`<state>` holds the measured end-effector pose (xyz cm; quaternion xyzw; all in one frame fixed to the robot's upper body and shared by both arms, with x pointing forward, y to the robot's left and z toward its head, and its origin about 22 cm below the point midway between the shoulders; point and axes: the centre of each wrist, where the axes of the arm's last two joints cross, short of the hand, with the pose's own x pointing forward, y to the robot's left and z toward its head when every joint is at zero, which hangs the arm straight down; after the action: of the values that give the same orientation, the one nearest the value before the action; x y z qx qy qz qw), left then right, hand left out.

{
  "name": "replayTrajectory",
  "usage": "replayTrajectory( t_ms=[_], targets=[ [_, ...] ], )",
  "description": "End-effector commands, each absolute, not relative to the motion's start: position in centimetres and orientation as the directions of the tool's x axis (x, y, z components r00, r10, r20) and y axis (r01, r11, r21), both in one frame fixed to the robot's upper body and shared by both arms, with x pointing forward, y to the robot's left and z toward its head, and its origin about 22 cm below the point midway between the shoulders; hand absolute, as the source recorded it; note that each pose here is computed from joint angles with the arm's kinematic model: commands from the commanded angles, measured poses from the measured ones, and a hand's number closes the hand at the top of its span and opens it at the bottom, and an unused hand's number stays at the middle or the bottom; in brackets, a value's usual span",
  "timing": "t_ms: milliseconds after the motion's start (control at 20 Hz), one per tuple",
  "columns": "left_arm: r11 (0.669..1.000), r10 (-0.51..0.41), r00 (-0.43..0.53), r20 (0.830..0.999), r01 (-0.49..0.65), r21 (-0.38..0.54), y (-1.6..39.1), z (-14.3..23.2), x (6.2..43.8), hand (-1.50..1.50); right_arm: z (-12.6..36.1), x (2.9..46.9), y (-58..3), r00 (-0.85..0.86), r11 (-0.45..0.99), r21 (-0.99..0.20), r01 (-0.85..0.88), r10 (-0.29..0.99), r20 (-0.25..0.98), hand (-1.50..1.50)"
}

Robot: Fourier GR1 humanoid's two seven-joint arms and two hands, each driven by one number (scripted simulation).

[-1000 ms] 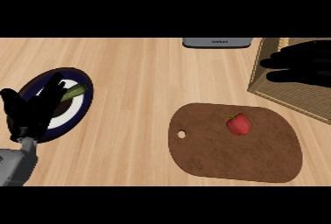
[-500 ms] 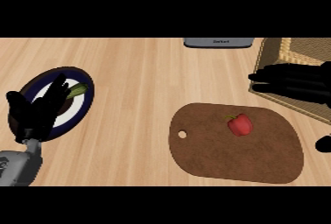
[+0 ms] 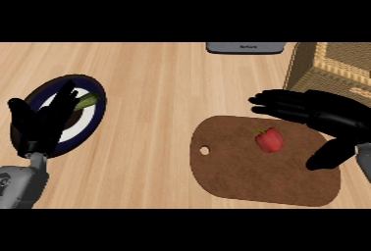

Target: Pick the bell pepper from the cutting board and place it in the basket

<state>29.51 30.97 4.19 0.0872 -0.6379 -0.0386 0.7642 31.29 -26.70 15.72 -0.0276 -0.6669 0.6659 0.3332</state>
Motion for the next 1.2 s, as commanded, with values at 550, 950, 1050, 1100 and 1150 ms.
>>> replayTrajectory(
  t_ms=[550,950,1050,1100,1150],
  targets=[
    [0.982,-0.169,0.183,0.969,-0.052,0.181,31.0,3.5,28.2,0.00,9.8,35.2,-26.4,-0.779,-0.079,-0.906,-0.415,0.546,0.309,-1.50],
    [0.984,-0.160,0.201,0.966,-0.048,0.173,31.0,5.7,29.4,0.00,9.3,35.2,-27.0,-0.778,-0.058,-0.900,-0.432,0.530,0.339,-1.50],
    [0.982,-0.161,0.172,0.972,-0.069,0.175,32.0,5.6,28.7,0.00,9.7,33.9,-28.3,-0.790,-0.062,-0.896,-0.441,0.501,0.354,-1.50],
    [0.983,-0.160,0.187,0.969,-0.063,0.175,31.6,3.0,28.2,0.00,9.8,34.4,-27.3,-0.773,-0.061,-0.882,-0.467,0.512,0.374,-1.50],
    [0.984,-0.154,0.173,0.973,-0.059,0.166,33.0,4.6,29.7,0.00,8.5,34.3,-26.2,-0.786,-0.058,-0.880,-0.471,0.480,0.389,-1.50]
  ],
)
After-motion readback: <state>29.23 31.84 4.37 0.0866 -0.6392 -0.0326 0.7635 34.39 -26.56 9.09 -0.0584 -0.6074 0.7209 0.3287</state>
